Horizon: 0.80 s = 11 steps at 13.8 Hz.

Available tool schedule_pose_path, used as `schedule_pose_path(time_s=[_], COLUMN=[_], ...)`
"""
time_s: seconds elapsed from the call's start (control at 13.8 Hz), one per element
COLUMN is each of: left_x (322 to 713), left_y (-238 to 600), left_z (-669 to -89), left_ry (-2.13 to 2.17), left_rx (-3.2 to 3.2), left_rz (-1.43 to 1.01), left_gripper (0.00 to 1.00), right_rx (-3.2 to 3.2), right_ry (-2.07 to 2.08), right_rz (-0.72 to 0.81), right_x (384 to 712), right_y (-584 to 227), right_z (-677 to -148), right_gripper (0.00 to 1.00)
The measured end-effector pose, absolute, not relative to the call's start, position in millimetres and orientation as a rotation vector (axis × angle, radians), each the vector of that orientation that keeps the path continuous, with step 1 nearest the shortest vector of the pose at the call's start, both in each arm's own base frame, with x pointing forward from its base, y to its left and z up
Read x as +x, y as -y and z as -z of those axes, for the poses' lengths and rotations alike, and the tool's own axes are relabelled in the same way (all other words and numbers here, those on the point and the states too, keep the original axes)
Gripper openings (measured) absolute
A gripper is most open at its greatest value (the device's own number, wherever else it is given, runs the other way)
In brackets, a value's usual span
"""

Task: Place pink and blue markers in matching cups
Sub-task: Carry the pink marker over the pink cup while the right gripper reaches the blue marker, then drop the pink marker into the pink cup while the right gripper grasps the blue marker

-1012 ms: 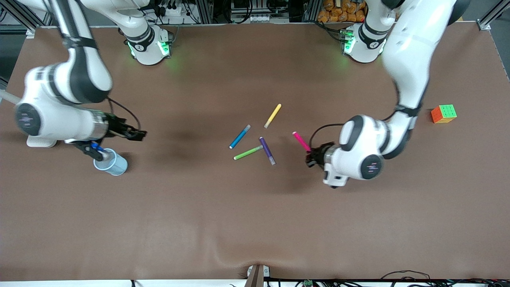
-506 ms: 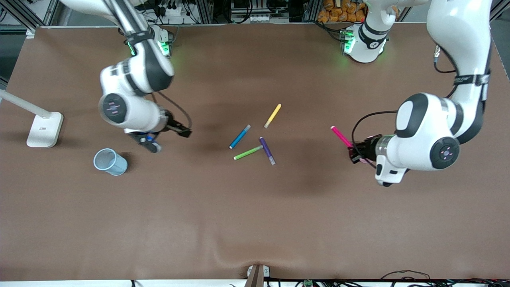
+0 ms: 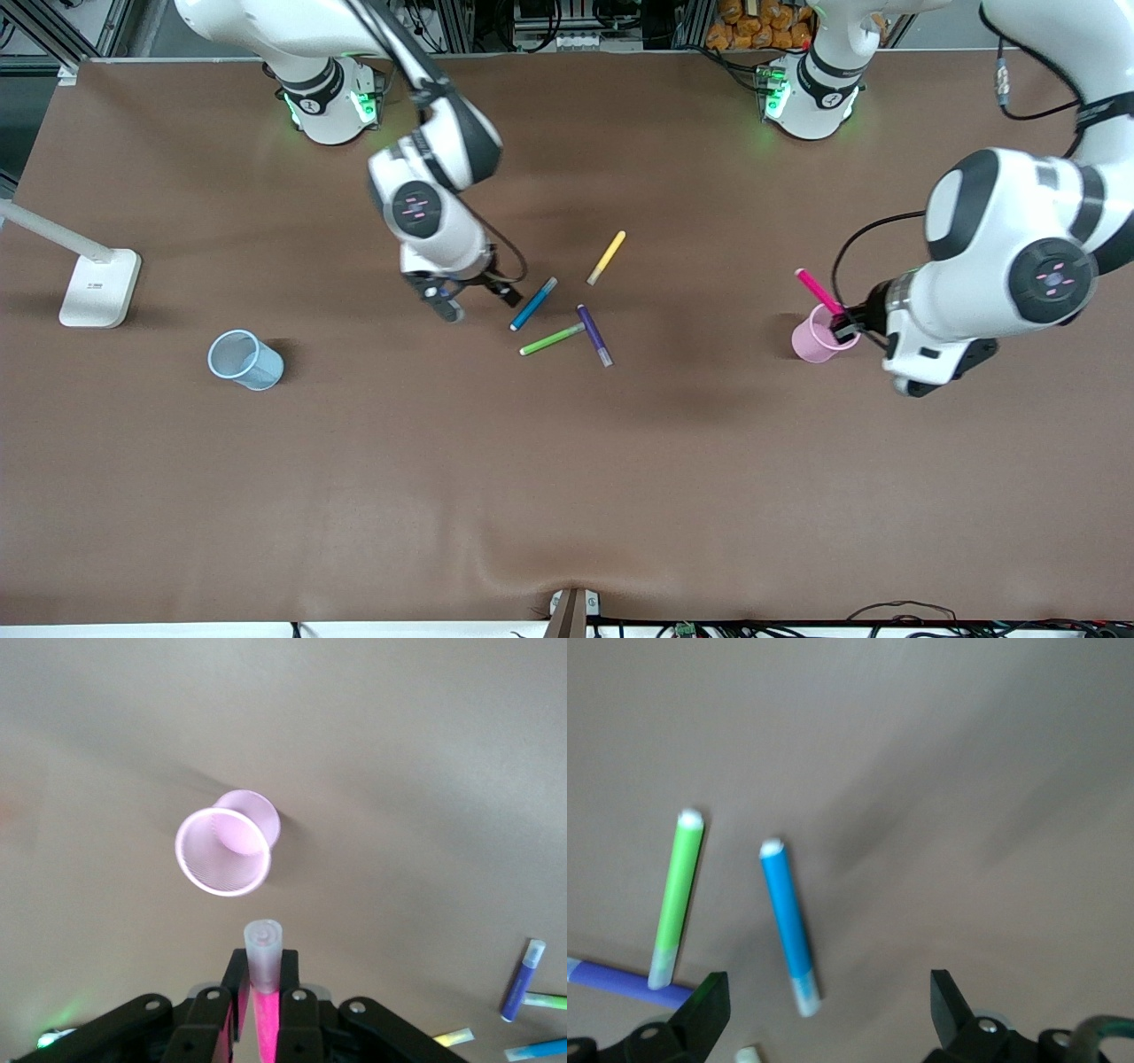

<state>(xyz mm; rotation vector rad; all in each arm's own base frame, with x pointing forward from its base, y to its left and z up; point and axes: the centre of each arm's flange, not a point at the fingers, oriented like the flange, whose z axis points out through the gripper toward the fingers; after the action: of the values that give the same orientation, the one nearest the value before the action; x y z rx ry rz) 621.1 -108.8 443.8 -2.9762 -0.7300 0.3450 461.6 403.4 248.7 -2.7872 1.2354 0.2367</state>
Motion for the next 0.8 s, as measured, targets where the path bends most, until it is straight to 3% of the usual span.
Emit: schedule_pose_path(time_s=[0.29, 0.51, 0.58, 0.72, 0.8], left_x=[617.5, 612.9, 611.4, 608.1, 605.4], left_y=[101.5, 113.0, 115.3, 119.2, 119.8], left_z=[-456.4, -463.8, -464.9, -459.8, -454.3], left_ry=[0.716, 0.690, 0.685, 0.680, 0.677], left_rx=[-2.990, -3.001, -3.005, -3.021, -3.029], left_rz=[-0.322, -0.305, -0.298, -0.250, -0.211], left_gripper=[0.18, 0.18, 0.18, 0.18, 0.18], right_rx=[-2.759, -2.760, -2.760, -2.758, -2.759], right_ry=[-1.338, -1.352, -1.352, -1.343, -1.335], right_rz=[-0.243, -0.245, -0.245, -0.244, -0.242], right_x=[437.1, 439.3, 441.6, 446.1, 446.8], right_y=[-446.8, -451.0, -453.9, -463.0, -467.9], right_z=[-216.0, -200.4, -196.4, -189.5, -187.2], right_gripper=[0.97, 0.74, 0.73, 0.55, 0.55])
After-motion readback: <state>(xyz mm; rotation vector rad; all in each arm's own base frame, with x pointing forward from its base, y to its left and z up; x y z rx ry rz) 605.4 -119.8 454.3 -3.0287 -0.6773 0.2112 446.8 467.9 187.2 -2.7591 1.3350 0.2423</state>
